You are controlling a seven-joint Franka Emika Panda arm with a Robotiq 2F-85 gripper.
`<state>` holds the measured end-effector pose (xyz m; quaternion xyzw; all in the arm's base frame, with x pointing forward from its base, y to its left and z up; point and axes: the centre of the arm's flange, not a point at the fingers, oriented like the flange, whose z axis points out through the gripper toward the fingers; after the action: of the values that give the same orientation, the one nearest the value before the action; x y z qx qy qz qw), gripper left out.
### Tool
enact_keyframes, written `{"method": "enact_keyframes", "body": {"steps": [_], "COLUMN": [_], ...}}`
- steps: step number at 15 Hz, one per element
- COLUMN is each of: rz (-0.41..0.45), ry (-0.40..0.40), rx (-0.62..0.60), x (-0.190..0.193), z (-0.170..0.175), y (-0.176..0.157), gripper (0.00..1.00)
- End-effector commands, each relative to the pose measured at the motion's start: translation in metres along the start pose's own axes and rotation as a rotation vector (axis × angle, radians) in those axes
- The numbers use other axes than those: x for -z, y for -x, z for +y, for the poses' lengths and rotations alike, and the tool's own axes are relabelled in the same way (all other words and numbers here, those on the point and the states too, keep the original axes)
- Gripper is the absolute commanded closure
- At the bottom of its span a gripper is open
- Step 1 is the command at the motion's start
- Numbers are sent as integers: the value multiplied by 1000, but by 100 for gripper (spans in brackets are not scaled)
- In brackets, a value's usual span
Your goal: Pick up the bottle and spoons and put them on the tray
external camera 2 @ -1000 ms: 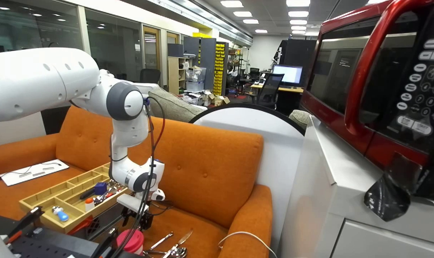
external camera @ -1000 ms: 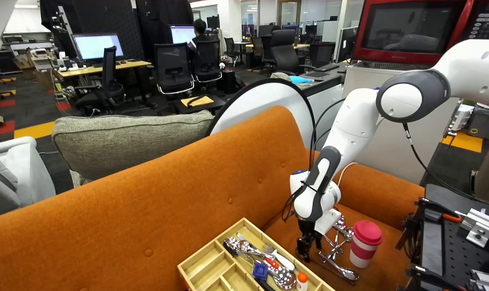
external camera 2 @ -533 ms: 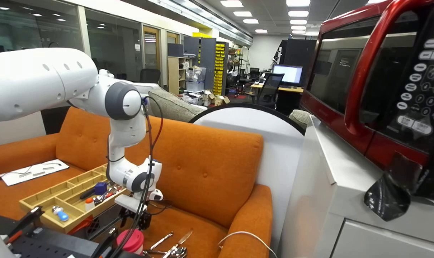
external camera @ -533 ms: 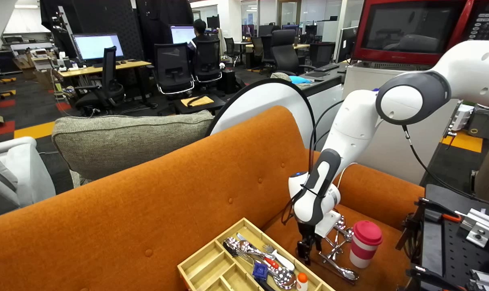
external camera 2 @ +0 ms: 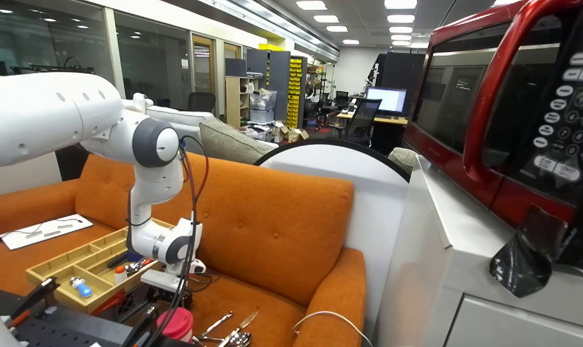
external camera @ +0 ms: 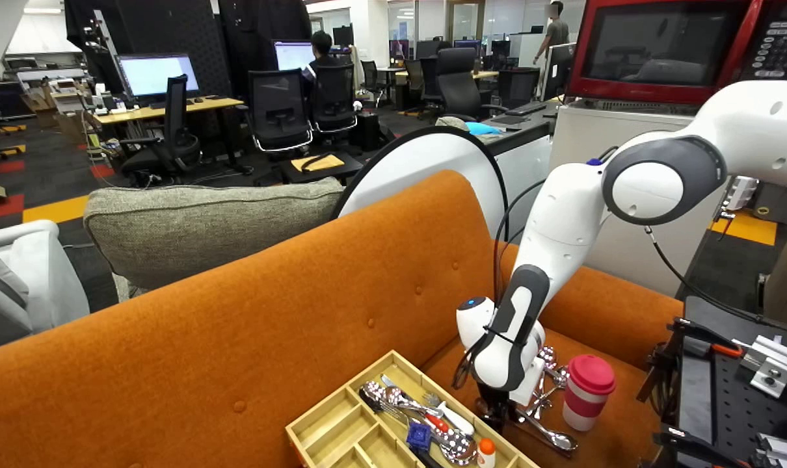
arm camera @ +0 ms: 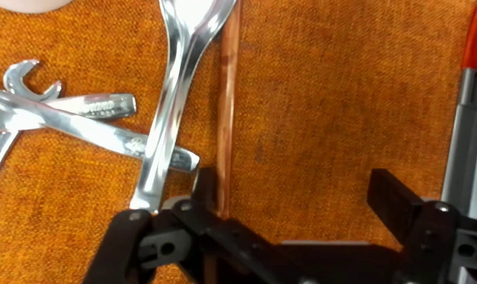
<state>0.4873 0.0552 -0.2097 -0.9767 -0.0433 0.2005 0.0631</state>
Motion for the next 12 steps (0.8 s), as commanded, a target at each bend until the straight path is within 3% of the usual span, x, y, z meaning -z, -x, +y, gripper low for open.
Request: {"method": "enact_keyframes", "body": {"steps": [1, 6, 7, 8, 12], "rz": [-32, -60, -60, -59, -59], "ry": [9, 14, 7, 1, -17], "rx": [30, 9, 2, -3, -20], "x": [-26, -30, -30, -31, -33], "z": [2, 12, 14, 15, 23], "y": [-26, -32, -31, -31, -30], "gripper": [0, 0, 25, 26, 55]}}
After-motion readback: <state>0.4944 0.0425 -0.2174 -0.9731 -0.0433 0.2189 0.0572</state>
